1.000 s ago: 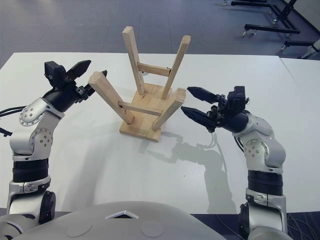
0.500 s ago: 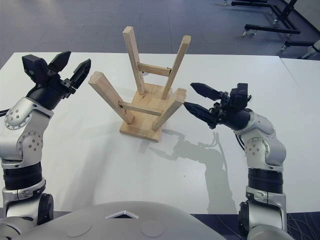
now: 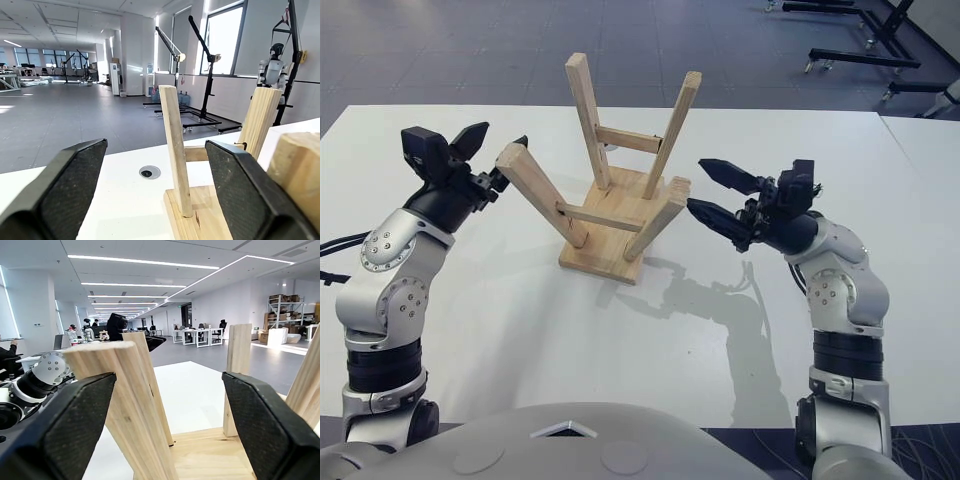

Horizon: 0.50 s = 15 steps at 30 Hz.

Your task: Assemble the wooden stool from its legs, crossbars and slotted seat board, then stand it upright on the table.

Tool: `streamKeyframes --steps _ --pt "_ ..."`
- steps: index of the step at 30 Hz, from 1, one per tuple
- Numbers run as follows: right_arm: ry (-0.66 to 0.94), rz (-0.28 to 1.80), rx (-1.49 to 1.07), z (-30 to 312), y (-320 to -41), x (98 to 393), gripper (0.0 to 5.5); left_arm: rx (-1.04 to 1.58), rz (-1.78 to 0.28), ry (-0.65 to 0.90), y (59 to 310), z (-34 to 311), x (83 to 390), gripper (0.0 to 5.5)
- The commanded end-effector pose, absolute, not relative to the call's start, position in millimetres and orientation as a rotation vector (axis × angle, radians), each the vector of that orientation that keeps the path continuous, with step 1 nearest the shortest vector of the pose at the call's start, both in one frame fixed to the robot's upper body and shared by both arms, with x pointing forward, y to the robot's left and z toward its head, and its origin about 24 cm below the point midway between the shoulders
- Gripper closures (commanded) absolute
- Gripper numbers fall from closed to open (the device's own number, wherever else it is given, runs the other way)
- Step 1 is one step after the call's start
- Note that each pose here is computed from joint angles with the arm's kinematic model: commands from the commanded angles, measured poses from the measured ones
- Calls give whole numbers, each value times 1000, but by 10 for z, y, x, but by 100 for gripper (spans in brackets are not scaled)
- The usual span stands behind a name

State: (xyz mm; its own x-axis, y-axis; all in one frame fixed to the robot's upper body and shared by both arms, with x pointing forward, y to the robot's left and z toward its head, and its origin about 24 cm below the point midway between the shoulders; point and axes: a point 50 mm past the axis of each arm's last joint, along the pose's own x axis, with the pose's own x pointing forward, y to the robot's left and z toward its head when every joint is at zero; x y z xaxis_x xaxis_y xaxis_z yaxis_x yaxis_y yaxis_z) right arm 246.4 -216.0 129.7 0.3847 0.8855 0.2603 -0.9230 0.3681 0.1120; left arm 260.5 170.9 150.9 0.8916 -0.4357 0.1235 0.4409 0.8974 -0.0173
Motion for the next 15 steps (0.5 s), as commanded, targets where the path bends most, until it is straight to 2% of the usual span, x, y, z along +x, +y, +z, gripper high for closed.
streamKeyframes --steps 1,15 --pt "-172 1211 240 1328 -2053 2525 160 5 -537 -102 1568 1513 2622 190" --pt "-151 1239 221 1295 -1980 2617 160 184 -750 -104 1217 1523 2633 190"
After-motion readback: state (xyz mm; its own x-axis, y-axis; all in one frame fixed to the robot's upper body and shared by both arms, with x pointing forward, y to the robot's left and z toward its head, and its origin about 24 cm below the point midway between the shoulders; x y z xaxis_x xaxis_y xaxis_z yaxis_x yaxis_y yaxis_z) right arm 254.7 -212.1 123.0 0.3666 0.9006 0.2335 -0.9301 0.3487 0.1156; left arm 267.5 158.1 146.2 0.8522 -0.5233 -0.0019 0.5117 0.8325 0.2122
